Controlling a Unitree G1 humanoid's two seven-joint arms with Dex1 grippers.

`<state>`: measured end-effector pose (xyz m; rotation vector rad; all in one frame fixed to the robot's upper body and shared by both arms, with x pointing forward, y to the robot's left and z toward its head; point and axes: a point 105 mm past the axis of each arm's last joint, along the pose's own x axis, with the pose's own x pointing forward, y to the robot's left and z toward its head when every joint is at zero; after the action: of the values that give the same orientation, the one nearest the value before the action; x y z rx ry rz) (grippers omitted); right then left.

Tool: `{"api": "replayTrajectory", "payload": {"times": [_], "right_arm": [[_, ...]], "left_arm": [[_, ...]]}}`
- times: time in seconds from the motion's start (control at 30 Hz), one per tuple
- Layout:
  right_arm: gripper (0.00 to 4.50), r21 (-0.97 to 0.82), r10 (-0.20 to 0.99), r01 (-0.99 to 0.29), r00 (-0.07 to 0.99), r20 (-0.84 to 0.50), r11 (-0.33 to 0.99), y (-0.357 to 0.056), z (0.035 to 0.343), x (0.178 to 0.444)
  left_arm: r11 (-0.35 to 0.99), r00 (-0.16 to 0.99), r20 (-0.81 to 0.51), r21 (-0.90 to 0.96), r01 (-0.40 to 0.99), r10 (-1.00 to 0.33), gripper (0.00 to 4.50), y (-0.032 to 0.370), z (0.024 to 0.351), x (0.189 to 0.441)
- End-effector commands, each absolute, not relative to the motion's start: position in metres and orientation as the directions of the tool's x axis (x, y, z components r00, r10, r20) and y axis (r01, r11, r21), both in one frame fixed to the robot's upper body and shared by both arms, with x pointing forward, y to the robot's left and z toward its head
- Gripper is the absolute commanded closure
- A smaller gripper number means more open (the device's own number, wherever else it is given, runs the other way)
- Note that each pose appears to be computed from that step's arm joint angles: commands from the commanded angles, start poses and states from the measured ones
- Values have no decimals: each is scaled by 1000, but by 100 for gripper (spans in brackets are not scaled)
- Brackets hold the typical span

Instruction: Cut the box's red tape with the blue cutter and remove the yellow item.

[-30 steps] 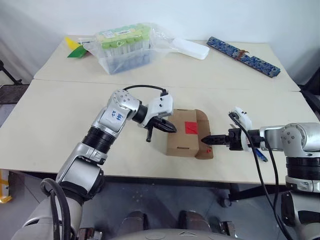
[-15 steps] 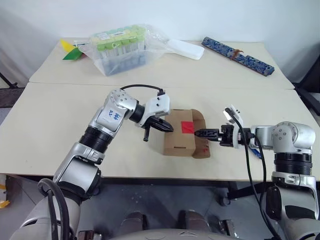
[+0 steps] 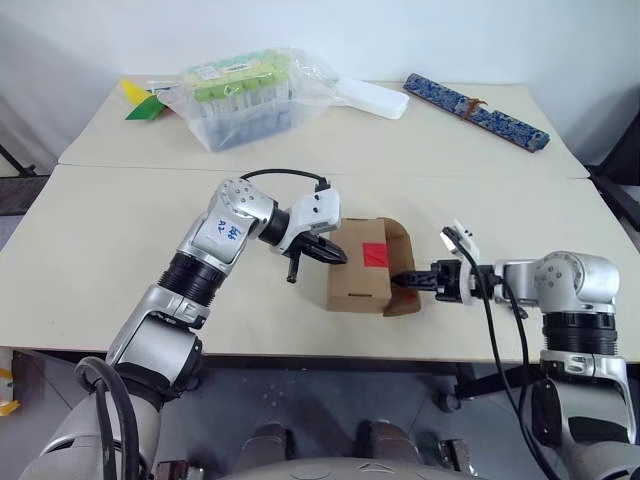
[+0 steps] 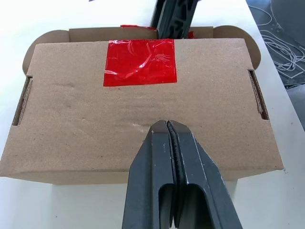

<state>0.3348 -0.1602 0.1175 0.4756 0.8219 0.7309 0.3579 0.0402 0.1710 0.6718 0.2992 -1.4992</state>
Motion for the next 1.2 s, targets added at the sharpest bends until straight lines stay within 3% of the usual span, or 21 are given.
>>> {"api": "replayTrajectory", "payload": {"times": [0.03,0.73,1.2], "right_arm": [[447,613,730,-406,474,-492,677,-160,121,334],[447,250,590,-554,603,-536,794,-146,196,330],[447,177,602,-622,584,-545,763,-116,224,315]], "left_arm": [[-24,97,-656,173,985,-749,450,51,143,362],[47,161,-645,191,981,-747,450,64,137,371],[106,209,-619,199,974,-758,450,70,140,373]]}}
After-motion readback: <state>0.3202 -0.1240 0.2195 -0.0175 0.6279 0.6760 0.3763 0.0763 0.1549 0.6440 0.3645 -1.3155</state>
